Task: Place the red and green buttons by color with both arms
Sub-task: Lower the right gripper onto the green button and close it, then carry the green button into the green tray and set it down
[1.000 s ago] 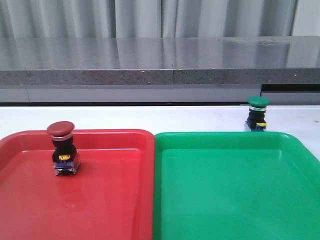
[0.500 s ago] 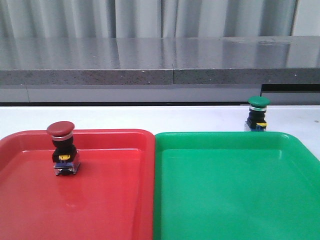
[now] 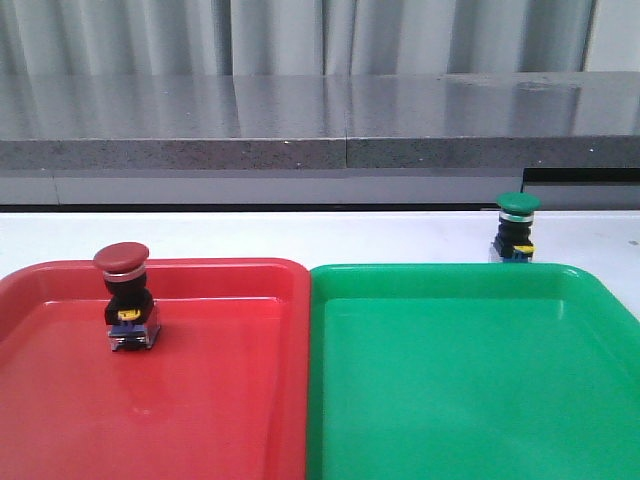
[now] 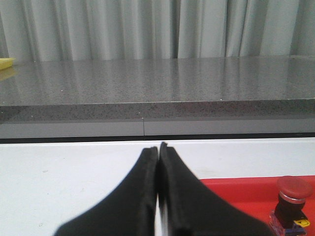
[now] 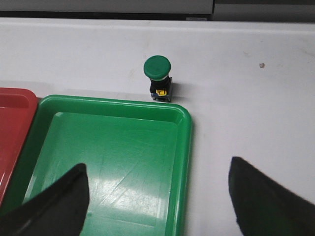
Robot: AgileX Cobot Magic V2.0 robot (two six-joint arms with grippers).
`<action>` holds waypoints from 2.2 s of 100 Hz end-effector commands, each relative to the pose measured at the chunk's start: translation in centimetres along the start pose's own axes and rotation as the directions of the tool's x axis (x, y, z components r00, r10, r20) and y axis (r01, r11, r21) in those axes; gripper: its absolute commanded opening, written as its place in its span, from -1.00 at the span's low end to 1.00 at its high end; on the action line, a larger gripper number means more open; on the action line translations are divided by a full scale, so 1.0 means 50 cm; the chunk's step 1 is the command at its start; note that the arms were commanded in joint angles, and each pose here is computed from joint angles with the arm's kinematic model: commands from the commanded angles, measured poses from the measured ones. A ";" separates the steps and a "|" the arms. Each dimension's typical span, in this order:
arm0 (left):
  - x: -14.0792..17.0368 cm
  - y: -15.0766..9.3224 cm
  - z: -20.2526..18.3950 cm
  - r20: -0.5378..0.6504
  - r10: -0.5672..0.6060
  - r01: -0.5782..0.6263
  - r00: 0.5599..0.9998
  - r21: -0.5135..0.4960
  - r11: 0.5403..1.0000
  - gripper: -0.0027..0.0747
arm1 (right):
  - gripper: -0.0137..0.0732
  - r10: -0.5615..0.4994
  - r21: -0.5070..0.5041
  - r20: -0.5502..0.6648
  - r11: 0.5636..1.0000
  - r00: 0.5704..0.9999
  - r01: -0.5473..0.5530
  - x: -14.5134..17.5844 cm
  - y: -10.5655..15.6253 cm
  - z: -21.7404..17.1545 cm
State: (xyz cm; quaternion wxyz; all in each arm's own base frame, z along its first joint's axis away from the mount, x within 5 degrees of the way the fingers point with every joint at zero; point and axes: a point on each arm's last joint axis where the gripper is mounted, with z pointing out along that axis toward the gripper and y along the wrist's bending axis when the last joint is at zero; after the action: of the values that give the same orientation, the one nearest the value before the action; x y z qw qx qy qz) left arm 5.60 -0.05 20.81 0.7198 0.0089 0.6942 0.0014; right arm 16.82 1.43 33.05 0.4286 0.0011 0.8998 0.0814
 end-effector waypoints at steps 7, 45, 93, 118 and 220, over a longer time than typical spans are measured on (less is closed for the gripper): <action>0.009 -0.001 -0.002 0.075 -0.010 0.010 0.997 0.002 1.000 -0.98 | 0.71 0.023 -0.026 0.084 0.999 0.996 -0.021 -0.047 0.008 -0.001; 0.009 -0.001 -0.002 0.075 -0.010 0.010 0.997 0.002 1.000 -0.98 | 0.71 0.001 -0.058 -0.045 0.998 0.999 -0.004 -0.161 0.028 0.159; 0.009 -0.001 -0.002 0.075 -0.010 0.010 0.997 0.002 1.000 -0.98 | 0.71 -0.026 -0.024 -0.165 0.999 0.986 0.022 -0.228 0.012 0.382; 0.009 -0.001 -0.002 0.075 -0.010 0.010 0.997 0.002 1.000 -0.98 | 0.71 -0.016 -0.013 -0.248 1.000 0.969 0.014 -0.193 0.000 0.464; 0.009 -0.001 -0.002 0.075 -0.010 0.010 0.997 0.002 1.000 -0.98 | -0.11 -0.027 -0.031 -0.246 0.999 0.969 0.020 -0.222 0.012 0.415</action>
State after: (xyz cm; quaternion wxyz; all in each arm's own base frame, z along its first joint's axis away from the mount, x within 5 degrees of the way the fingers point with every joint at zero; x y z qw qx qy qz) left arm 5.60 -0.05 20.81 0.7198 0.0089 0.6942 0.0014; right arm 40.72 4.21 23.62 0.2448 -0.0178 0.9657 0.0849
